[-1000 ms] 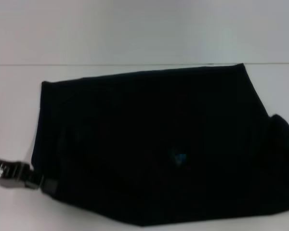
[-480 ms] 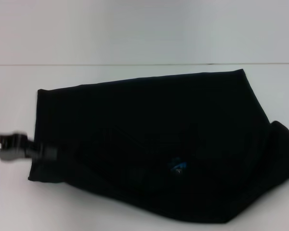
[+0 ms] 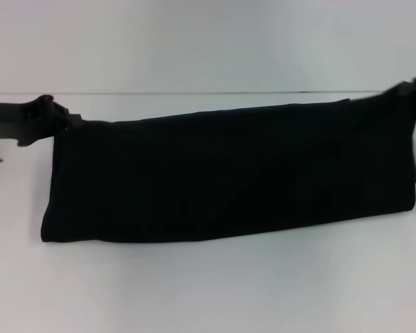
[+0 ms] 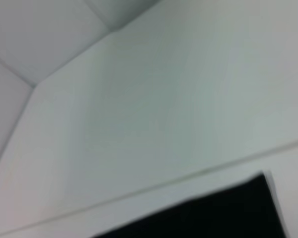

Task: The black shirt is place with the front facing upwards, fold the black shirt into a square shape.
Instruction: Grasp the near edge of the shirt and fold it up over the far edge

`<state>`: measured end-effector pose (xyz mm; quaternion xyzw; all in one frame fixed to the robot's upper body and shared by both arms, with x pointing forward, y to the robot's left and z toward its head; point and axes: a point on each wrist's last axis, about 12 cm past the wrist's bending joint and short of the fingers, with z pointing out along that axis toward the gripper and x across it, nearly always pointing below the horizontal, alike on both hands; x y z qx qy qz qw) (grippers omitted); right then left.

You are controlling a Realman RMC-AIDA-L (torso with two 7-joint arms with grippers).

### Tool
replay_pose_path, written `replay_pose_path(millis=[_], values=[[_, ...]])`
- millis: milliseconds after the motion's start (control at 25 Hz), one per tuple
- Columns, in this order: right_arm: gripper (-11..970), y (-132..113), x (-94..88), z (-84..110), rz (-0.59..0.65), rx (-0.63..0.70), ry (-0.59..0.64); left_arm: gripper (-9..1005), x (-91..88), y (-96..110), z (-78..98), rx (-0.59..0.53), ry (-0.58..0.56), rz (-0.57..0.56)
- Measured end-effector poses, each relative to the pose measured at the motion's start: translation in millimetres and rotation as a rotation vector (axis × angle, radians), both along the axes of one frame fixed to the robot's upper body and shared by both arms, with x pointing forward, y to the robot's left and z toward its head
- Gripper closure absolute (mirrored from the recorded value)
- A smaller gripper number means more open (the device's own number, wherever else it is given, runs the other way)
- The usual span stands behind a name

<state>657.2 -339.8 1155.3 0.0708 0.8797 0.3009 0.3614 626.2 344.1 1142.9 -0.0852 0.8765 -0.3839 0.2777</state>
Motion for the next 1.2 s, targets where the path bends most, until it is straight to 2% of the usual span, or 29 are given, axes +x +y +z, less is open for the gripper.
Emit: replay_pose_path(millis=[160,360,960,1200], values=[[921,31.6,23.4,-15.5,-0.051,-0.142,-0.029,993,19.0,-17.3,-12.6,0.09,0.003,0.076],[921,54.8,33.0,-27.0,-0.068,-0.235,-0.052,992,27.2,-29.2,-16.8,0.162,0.004,0.092],[920,55.8,44.1,-21.4,-0.177,-0.258,-0.114,991,47.8,-32.4,-3.3,0.201,-0.074,0.179],[920,63.0,49.6,-19.0,-0.183,-0.277,-0.132,991,57.9,-40.5,0.3,0.225,-0.098,0.2]])
